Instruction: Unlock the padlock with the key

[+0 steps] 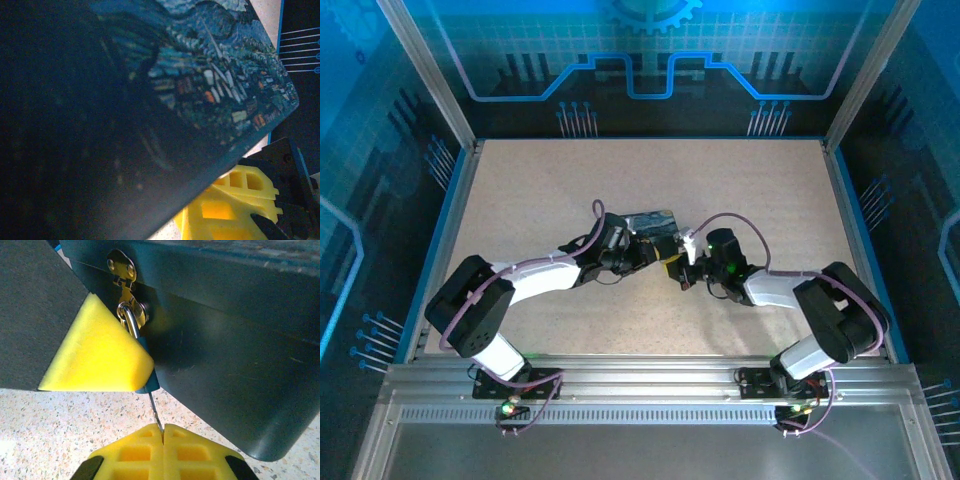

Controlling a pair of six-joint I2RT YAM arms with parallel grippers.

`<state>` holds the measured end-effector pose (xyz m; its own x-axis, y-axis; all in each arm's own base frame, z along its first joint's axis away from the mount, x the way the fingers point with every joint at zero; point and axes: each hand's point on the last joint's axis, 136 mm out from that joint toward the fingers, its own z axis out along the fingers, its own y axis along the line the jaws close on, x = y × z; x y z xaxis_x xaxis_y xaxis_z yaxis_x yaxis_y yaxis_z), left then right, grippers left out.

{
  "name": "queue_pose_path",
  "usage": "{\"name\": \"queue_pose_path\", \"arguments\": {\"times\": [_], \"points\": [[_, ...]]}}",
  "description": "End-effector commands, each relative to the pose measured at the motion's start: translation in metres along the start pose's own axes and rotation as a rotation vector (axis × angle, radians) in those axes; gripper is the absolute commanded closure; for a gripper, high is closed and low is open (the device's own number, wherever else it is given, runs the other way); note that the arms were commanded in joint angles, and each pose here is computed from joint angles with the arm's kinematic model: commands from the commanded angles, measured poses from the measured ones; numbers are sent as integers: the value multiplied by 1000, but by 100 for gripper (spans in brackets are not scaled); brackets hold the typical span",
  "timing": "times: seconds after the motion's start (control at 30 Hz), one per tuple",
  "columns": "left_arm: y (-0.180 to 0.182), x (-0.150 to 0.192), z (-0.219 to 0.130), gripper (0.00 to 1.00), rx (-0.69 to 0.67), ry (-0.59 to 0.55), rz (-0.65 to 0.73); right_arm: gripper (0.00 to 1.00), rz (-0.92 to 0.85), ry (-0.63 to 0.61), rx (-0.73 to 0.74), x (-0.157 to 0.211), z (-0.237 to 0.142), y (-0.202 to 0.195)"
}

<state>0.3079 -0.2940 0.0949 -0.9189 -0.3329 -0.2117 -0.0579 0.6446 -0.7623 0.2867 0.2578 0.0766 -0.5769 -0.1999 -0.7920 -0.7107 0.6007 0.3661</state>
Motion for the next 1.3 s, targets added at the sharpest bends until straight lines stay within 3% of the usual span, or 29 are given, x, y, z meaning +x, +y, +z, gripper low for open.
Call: {"name": "queue_pose_path", "arguments": {"times": [0.0, 0.53, 0.97, 1.27], "points": [[-22, 8, -3, 84, 58, 49, 40, 100, -41, -93, -11, -32, 3, -3], [-14, 9, 8, 84, 44, 64, 35, 100, -7, -133, -46, -50, 9, 2], [-7, 2, 39, 83, 40, 77, 42, 100, 87, -47, 17, -21, 25, -21], [2, -3, 48, 73, 38, 58, 17, 100, 133, 23, 45, 4, 29, -33]]}}
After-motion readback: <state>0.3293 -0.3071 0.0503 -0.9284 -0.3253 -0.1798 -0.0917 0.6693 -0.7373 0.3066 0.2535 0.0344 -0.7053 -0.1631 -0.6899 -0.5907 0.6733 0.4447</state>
